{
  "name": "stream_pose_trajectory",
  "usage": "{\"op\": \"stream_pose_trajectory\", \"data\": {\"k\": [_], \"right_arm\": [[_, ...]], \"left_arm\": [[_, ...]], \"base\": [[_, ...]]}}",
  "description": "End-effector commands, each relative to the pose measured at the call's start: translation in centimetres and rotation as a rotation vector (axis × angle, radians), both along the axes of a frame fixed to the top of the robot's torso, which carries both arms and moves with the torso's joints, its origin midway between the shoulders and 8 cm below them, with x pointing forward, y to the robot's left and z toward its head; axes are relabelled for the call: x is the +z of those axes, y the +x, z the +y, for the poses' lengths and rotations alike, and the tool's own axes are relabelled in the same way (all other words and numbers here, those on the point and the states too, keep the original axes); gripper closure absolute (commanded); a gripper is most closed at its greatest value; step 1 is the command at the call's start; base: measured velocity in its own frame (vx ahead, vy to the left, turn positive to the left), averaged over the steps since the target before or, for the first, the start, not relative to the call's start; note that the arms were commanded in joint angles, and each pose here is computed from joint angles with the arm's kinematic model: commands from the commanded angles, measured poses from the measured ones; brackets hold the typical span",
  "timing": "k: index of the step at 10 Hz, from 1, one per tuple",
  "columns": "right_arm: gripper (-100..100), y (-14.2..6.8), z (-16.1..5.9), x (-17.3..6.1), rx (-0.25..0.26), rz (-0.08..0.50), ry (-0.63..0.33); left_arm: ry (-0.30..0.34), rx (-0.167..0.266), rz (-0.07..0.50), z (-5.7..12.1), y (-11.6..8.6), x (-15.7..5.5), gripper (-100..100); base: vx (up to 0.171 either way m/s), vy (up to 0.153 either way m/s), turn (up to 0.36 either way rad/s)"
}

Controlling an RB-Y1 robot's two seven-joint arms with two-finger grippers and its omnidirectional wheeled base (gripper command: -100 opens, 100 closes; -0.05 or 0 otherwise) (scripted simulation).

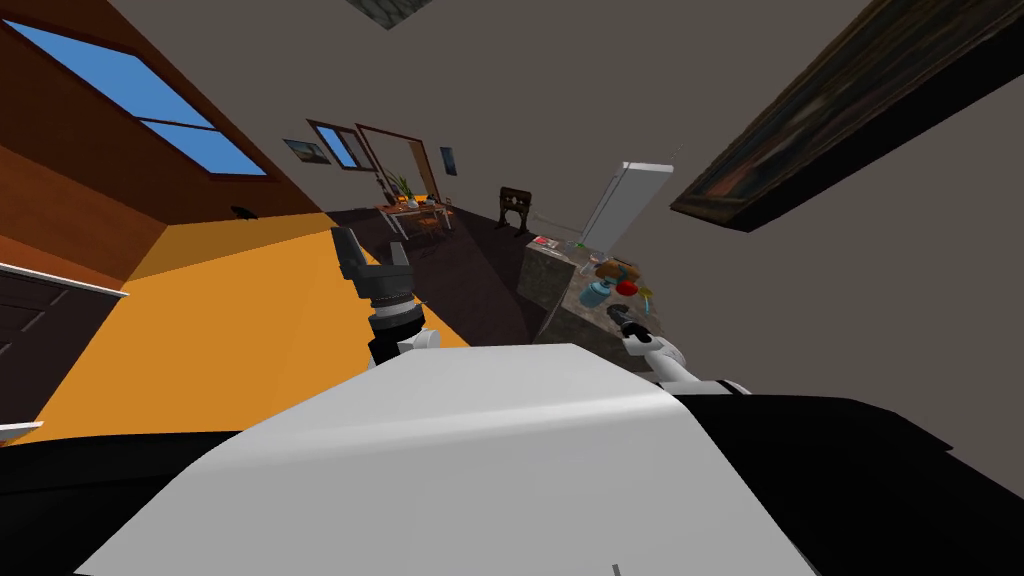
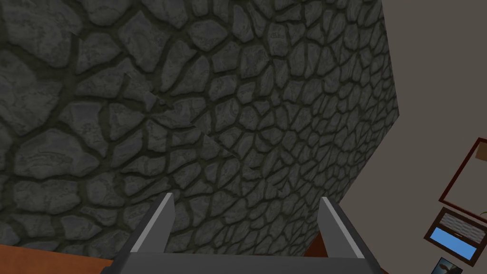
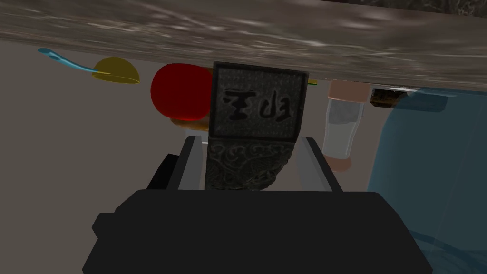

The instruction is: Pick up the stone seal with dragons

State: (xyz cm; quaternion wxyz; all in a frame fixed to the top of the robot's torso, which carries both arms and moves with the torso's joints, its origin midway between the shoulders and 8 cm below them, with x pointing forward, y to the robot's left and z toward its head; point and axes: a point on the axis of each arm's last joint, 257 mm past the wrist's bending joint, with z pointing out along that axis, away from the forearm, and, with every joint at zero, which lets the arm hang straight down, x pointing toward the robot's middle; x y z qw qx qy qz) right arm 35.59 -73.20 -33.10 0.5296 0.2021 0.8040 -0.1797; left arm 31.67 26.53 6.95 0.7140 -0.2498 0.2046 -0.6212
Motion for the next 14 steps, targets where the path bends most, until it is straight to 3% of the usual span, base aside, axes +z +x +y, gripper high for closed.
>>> {"op": "stream_pose_trajectory", "data": {"k": [1, 3, 4, 6, 7, 9, 10, 12, 13, 14], "right_arm": [[100, -1.0, 0.6, -0.6, 0.004, -0.001, 0.02], [100, -0.3, 1.6, -0.4, 0.048, 0.01, -0.002], [100, -1.6, 1.9, -0.9, 0.038, 0.005, 0.025], [100, -0.1, 3.5, -0.2, 0.097, 0.003, 0.0], [100, -1.7, 3.6, -0.7, 0.083, 0.002, 0.024], [100, -0.4, 5.0, 0.0, 0.135, 0.002, -0.001], [100, -1.8, 5.1, -0.3, 0.12, -0.002, 0.021], [100, -0.8, 6.5, 0.4, 0.172, 0.0, -0.006], [100, -2.3, 6.4, 0.2, 0.154, -0.002, 0.016], [100, -1.6, 7.5, 0.7, 0.187, -0.008, 0.004]], "left_arm": [[0.0, 0.0, 0.0, 0.0, 0.0, 0.0, 0], [0.0, 0.0, 0.0, 0.0, 0.0, 0.0, 0], [0.0, 0.0, 0.0, 0.0, 0.0, 0.0, 0], [0.0, 0.0, 0.0, 0.0, 0.0, 0.0, 0], [0.0, 0.0, 0.0, 0.0, 0.0, 0.0, 0], [0.0, 0.0, 0.0, 0.0, 0.0, 0.0, 0], [0.0, 0.0, 0.0, 0.0, 0.0, 0.0, 0], [0.0, 0.0, 0.0, 0.0, 0.0, 0.0, 0], [0.0, 0.0, 0.0, 0.0, 0.0, 0.0, 0], [0.0, 0.0, 0.0, 0.0, 0.0, 0.0, 0]], "base": [[0.106, -0.024, -0.212], [0.094, 0.005, -0.093], [0.1, -0.012, -0.215], [0.08, 0.005, -0.095], [0.111, -0.005, -0.239], [0.083, 0.013, -0.089], [0.098, 0.006, -0.22], [0.088, 0.008, -0.094], [0.104, -0.012, -0.144], [0.122, 0.003, -0.208]]}}
